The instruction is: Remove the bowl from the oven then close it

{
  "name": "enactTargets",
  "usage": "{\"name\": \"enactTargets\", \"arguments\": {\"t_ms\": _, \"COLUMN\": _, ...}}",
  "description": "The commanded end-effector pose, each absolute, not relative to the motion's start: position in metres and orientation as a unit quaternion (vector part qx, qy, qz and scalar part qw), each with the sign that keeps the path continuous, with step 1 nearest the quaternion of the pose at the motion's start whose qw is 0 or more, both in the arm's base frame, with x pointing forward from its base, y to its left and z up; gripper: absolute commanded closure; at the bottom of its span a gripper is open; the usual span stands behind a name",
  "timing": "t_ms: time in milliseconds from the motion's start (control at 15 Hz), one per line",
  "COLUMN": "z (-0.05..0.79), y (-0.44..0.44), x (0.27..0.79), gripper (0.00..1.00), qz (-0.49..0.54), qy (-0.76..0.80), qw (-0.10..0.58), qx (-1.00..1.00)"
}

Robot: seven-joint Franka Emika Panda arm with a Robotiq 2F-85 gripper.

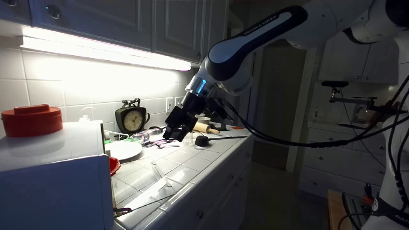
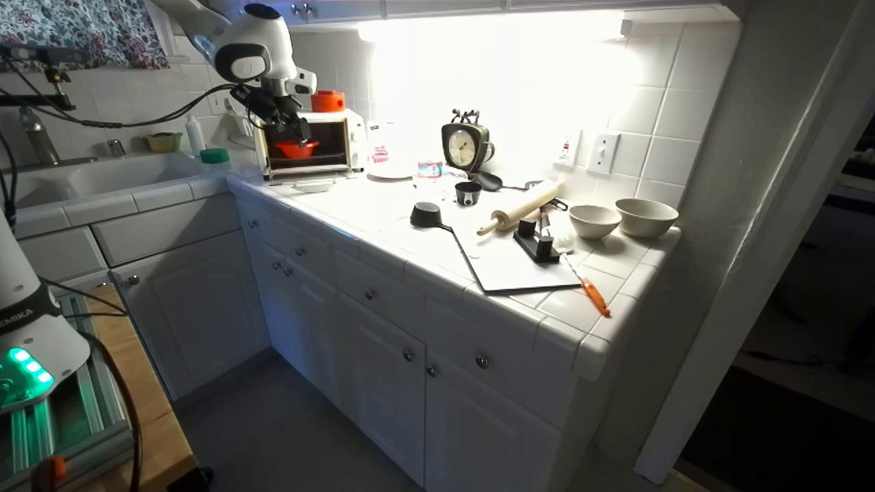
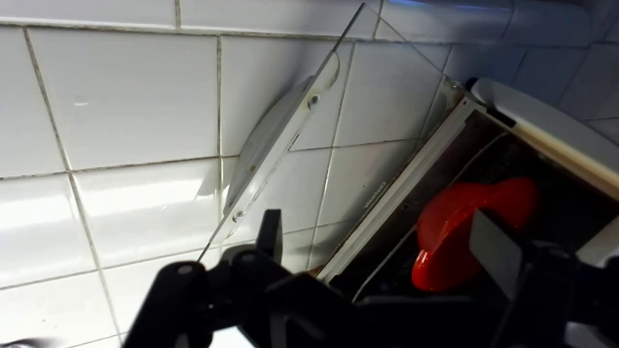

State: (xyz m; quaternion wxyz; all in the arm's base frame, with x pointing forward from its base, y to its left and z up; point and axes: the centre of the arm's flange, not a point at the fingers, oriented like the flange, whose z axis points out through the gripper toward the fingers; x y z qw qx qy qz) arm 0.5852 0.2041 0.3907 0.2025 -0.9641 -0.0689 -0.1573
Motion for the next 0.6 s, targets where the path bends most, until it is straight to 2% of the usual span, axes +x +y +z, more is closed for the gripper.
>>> {"name": "enactTargets", "arguments": {"t_ms": 0, "z": 0.388, "y": 0.204, "x": 0.589, "gripper": 0.0, "qz": -0.177, "qy": -0.027, "qw": 0.203, "qx": -0.963}}
{"name": "enactTargets", "arguments": {"t_ms": 267, "z": 0.382, "y": 0.218, "x": 0.606, "gripper": 0.0, "qz": -0.176, "qy": 0.058, "qw": 0.233, "qx": -0.955}}
{"name": "enactTargets", "arguments": {"t_ms": 533, "z": 0.371, "y": 0.237, "x": 0.615, "gripper": 0.0, "qz": -0.153, "qy": 0.104, "qw": 0.227, "qx": -0.956}}
